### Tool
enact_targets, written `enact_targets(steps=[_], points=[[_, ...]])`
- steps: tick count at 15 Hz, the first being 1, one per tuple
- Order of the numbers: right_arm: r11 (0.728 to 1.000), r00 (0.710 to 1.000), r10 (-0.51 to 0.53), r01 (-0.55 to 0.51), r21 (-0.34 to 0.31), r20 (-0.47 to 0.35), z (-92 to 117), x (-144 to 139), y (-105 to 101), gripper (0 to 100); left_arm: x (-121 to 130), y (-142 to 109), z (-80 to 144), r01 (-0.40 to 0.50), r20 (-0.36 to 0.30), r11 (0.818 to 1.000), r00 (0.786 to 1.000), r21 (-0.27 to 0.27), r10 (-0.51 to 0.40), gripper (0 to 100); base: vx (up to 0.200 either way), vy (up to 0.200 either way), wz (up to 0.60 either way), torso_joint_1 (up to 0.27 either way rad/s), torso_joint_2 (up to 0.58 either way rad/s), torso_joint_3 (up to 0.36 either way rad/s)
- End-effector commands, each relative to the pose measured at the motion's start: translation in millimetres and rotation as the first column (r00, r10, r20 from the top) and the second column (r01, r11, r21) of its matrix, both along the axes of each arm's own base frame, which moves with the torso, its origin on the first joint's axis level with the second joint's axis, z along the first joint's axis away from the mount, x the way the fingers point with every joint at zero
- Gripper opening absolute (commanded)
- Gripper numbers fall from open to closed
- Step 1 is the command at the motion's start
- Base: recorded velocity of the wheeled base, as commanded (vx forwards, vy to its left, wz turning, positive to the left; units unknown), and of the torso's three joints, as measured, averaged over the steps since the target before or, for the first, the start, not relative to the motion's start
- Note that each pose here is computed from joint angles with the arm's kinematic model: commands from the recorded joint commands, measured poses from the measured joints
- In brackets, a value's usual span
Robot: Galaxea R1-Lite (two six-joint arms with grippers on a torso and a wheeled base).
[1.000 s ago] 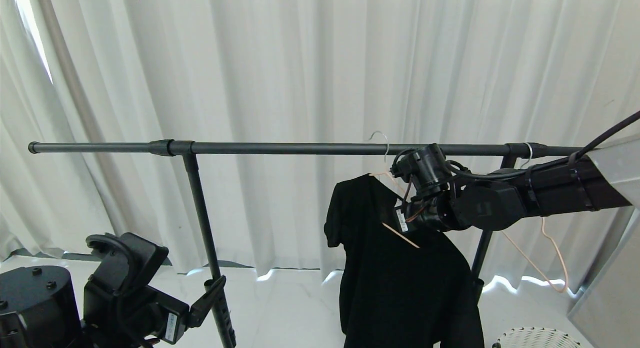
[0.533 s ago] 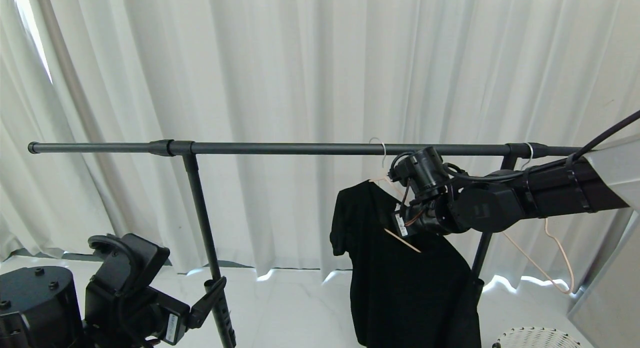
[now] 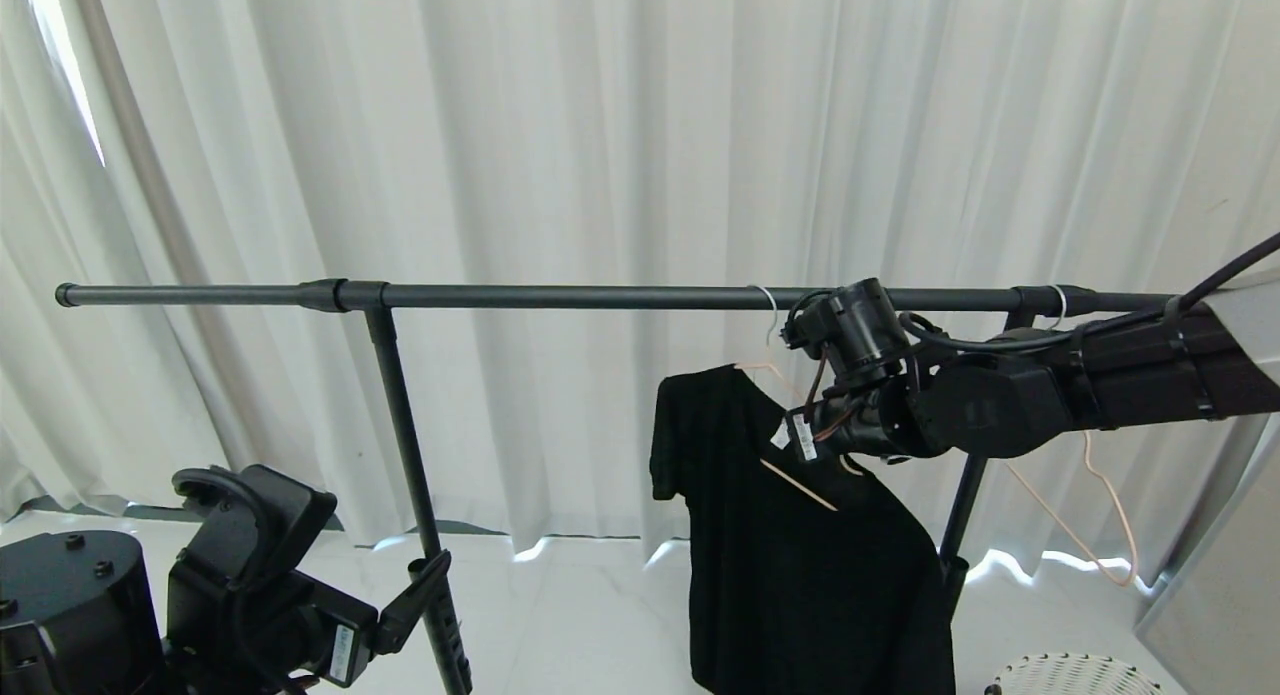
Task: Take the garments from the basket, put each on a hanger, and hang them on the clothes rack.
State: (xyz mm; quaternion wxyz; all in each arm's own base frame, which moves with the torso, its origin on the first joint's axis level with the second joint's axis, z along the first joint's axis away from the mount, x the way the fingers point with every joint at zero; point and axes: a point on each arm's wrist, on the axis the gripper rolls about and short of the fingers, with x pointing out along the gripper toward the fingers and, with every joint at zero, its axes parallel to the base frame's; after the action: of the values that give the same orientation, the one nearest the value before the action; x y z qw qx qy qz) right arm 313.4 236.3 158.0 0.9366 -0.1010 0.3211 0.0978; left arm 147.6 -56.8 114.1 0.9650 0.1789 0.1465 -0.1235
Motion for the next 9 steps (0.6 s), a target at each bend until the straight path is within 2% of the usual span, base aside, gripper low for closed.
enact_targets(steps=[1, 3, 4, 6, 7, 9], points=[[0.999, 0.999, 0.005, -0.007, 0.050, 0.045, 23, -10, -3, 100, 0, 1, 0, -0.005, 0.002, 1.000, 1.000, 0.000, 0.005, 100, 0.000, 0.000, 0.00, 0.000, 0.00, 0.000], [0.995, 0.996, 0.007, -0.016, 0.101, 0.087, 48, -26, -8, 100, 0, 3, 0, -0.016, -0.001, 1.000, 1.000, -0.001, 0.016, 100, 0.000, 0.000, 0.00, 0.000, 0.00, 0.000], [0.994, 0.996, 0.007, -0.017, 0.105, 0.093, 54, -31, -13, 100, 0, 4, 0, -0.023, -0.001, 1.000, 1.000, 0.001, 0.023, 100, 0.000, 0.000, 0.00, 0.000, 0.00, 0.000], [0.998, 0.999, 0.010, -0.014, 0.068, 0.048, 72, -66, -42, 100, 2, 8, -1, -0.055, -0.008, 0.998, 0.998, -0.009, 0.055, 100, 0.000, 0.000, 0.00, 0.000, 0.00, 0.000], [0.999, 1.000, 0.013, -0.013, 0.043, 0.013, 76, -82, -55, 100, 3, 9, -1, -0.068, -0.010, 0.997, 0.998, -0.020, 0.068, 100, 0.000, 0.000, 0.00, 0.000, 0.00, 0.000], [1.000, 1.000, 0.002, -0.002, 0.020, -0.002, 77, -102, -73, 100, 4, 14, -2, -0.100, -0.013, 0.995, 0.995, -0.021, 0.100, 100, 0.000, 0.000, 0.00, 0.000, 0.00, 0.000]])
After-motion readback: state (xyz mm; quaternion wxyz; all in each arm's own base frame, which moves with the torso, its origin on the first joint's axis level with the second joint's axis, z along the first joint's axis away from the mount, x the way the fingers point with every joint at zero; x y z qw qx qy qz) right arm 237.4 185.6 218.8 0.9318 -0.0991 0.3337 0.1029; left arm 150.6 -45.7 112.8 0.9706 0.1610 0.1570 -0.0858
